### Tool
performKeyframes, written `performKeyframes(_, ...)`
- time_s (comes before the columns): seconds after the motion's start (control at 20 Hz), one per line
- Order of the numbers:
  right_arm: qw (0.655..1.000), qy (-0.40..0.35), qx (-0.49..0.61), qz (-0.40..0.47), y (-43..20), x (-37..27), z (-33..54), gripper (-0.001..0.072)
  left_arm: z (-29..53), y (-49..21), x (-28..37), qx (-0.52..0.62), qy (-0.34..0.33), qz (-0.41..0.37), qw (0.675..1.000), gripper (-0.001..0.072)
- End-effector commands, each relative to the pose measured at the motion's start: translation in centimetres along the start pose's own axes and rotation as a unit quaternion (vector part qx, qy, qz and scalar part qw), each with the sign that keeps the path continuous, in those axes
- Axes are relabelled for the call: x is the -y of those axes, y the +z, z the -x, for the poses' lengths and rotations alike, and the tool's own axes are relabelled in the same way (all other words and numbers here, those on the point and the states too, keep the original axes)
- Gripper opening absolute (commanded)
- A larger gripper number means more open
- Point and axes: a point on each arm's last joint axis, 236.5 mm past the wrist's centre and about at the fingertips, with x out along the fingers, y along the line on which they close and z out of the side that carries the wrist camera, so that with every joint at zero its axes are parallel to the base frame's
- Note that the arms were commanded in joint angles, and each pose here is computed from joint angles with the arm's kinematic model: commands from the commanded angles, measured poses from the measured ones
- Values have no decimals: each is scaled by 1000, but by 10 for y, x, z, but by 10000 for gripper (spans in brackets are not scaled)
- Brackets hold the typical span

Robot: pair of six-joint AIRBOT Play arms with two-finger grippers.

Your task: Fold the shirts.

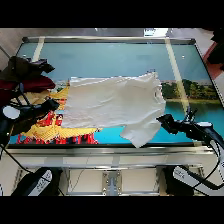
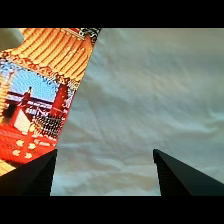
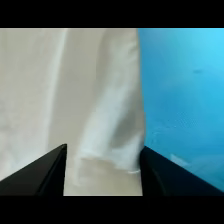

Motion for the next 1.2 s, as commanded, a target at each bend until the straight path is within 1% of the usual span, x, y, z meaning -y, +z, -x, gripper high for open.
performKeyframes(0.0,1000,-9,-1,13,-3,-2,-12,350,0,-2,2,-4,-3,1,1000,695)
performKeyframes(0.1,1000,14,8,2,2,-14,-11,81,0,-4,1,-8,-3,-7,1000,695)
performKeyframes(0.15,999,27,9,17,6,-23,-9,34,0,-3,1,-7,-3,-7,1000,695)
performKeyframes(0.25,998,47,11,42,15,-42,0,34,0,-4,-2,-8,3,-7,1000,695)
performKeyframes(0.3,997,54,16,54,21,-51,5,33,0,-4,-12,-6,24,7,1000,695)
performKeyframes(0.35,996,63,19,65,26,-61,11,33,-1,-7,-30,-7,59,31,998,695)
performKeyframes(0.45,993,76,23,83,31,-76,20,34,-3,-28,-64,-22,124,120,985,695)
performKeyframes(0.5,992,80,25,90,33,-81,23,34,-5,-47,-69,-46,133,149,979,694)
performKeyframes(0.55,992,82,28,94,34,-83,26,33,-9,-70,-68,-79,128,170,974,694)
performKeyframes(0.65,992,84,25,96,33,-85,26,34,-20,-100,-45,-120,78,232,962,694)
performKeyframes(0.75,991,89,16,97,28,-87,27,34,-32,-106,-34,-110,40,281,953,694)
performKeyframes(0.95,991,93,11,99,25,-88,27,34,-42,-135,-47,-126,55,325,936,694)
performKeyframes(1.1,990,95,7,100,24,-90,27,34,-50,-115,-51,-73,41,351,933,688)
performKeyframes(1.15,990,95,7,100,23,-90,27,34,-52,-108,-50,-58,34,358,931,637)
